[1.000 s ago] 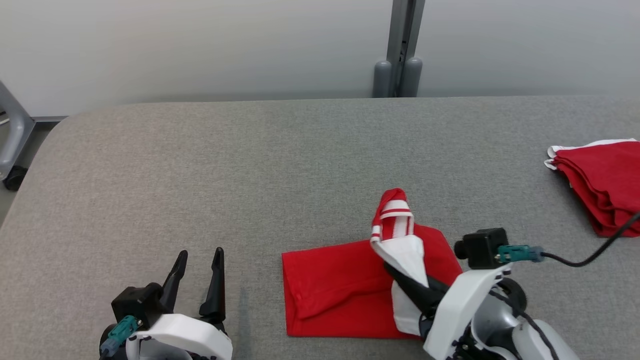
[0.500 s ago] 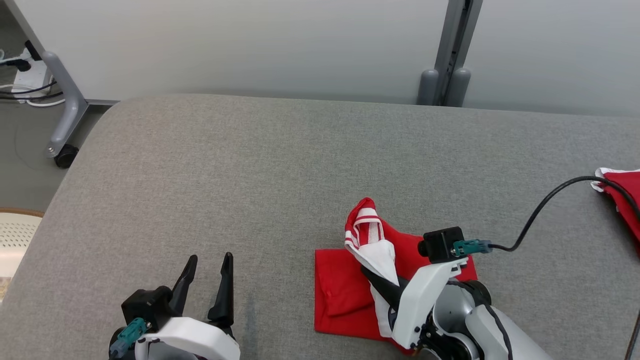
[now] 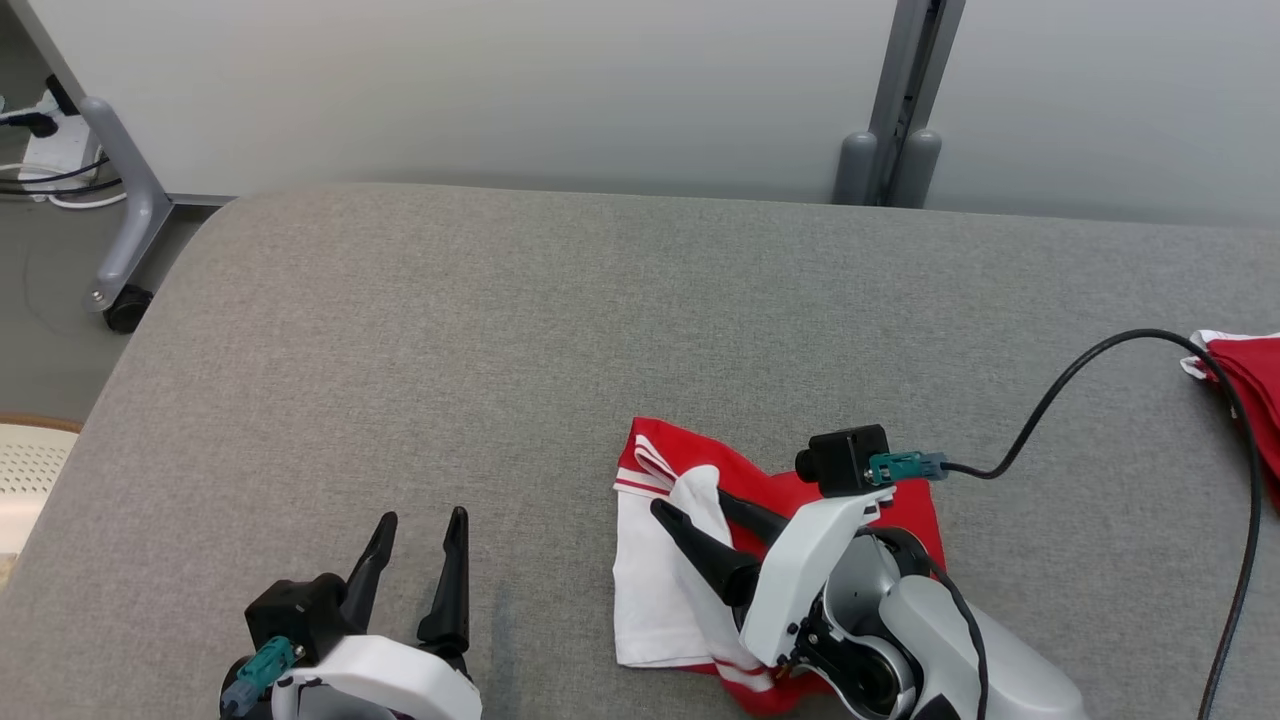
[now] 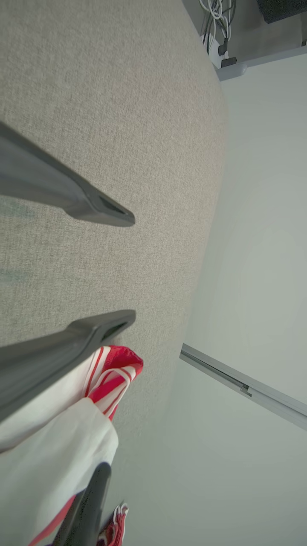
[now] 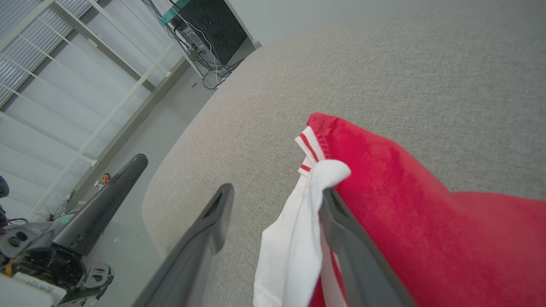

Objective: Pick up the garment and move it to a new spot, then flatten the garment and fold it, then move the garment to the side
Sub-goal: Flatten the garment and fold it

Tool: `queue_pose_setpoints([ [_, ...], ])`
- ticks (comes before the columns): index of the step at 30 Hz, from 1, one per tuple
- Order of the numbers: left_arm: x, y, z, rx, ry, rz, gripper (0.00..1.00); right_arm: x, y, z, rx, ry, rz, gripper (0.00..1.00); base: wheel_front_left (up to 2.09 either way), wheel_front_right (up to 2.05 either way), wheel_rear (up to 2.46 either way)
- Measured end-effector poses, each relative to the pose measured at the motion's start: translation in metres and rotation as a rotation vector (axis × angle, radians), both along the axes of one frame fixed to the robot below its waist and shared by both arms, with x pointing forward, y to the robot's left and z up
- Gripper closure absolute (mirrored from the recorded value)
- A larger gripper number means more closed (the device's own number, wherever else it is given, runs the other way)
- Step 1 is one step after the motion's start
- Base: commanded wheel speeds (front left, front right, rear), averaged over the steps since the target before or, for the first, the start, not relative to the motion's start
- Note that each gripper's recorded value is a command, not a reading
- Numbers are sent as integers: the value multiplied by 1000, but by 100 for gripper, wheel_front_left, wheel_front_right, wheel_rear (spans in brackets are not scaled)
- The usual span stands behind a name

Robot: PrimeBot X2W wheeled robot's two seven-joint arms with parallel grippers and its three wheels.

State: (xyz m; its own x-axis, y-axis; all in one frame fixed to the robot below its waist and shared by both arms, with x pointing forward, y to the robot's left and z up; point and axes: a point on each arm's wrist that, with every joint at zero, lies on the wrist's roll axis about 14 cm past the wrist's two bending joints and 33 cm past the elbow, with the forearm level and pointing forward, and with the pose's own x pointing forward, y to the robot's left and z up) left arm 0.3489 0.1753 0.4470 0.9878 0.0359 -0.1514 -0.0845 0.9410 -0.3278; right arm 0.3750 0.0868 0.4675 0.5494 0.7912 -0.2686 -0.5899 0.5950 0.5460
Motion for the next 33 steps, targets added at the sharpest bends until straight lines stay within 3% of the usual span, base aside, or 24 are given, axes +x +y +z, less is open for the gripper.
queue_pose_setpoints([
  [6,5,-6,0,3,-2,-25,0,11,-4,21,45,-68,-35,0,0,0,0],
  [12,10,-13,3,5,-10,-46,0,37,-30,47,92,-175,-155,0,0,0,0],
  [23,15,-21,10,21,-36,-76,0,67,-122,57,16,-398,-426,0,0,0,0],
  [33,21,-29,25,27,-85,-92,0,43,-197,47,-92,-499,-663,0,0,0,0],
])
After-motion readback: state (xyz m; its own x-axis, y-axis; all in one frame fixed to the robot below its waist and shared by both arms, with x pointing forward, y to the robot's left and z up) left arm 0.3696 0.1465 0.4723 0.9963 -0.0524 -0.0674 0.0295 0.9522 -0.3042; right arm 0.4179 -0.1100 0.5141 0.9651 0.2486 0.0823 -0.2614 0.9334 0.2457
